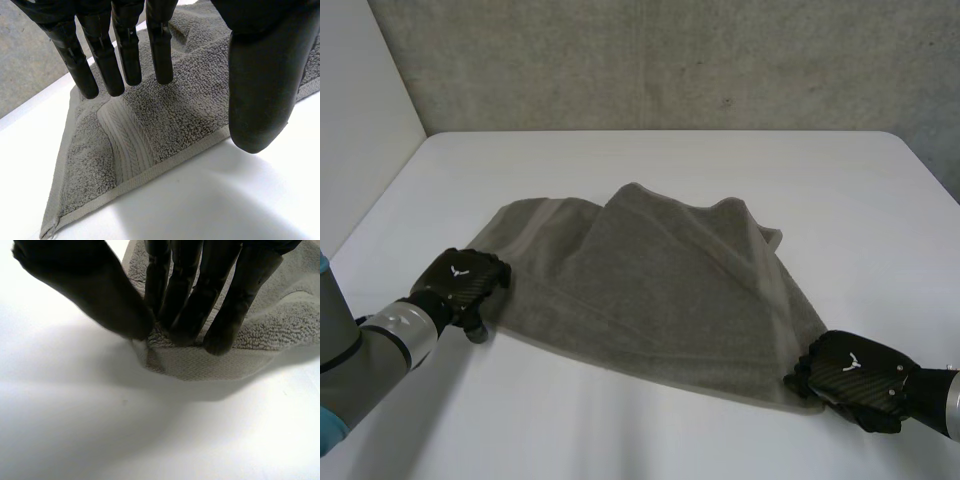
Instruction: Fold the towel.
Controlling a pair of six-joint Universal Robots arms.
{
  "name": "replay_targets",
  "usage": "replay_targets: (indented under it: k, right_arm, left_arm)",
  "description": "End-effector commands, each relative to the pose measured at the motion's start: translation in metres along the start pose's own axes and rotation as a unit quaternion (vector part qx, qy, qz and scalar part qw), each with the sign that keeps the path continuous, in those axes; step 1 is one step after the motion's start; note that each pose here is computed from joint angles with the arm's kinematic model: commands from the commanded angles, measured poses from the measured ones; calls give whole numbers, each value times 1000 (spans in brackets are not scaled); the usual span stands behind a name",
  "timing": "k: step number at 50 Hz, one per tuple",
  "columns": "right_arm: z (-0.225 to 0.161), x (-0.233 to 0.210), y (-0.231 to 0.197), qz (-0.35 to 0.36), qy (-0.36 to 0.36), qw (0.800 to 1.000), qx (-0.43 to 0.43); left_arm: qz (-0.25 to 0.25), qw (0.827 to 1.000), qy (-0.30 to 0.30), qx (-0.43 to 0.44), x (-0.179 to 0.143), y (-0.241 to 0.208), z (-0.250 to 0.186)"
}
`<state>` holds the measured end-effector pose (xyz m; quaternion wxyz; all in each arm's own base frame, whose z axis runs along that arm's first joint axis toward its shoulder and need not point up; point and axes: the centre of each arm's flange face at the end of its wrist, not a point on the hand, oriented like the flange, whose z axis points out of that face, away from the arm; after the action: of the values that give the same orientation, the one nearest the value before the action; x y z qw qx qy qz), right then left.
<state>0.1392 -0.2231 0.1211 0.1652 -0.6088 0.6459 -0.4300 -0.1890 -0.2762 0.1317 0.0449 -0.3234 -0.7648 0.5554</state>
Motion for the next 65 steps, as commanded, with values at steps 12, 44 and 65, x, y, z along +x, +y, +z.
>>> replay_targets:
  k: [12, 44, 65]
  right_arm:
    - [-20, 42, -51, 47, 56, 994, 80]
    - [-23, 20, -30, 4, 31, 999, 8]
    - [-7, 15, -4, -8, 22, 1000, -3]
  left_arm:
    - [-9, 1000, -5, 7, -3, -4, 0]
    - [-15, 1000, 4, 15, -1, -8, -2]
    - [-17, 1000, 3, 12, -2, -6, -2]
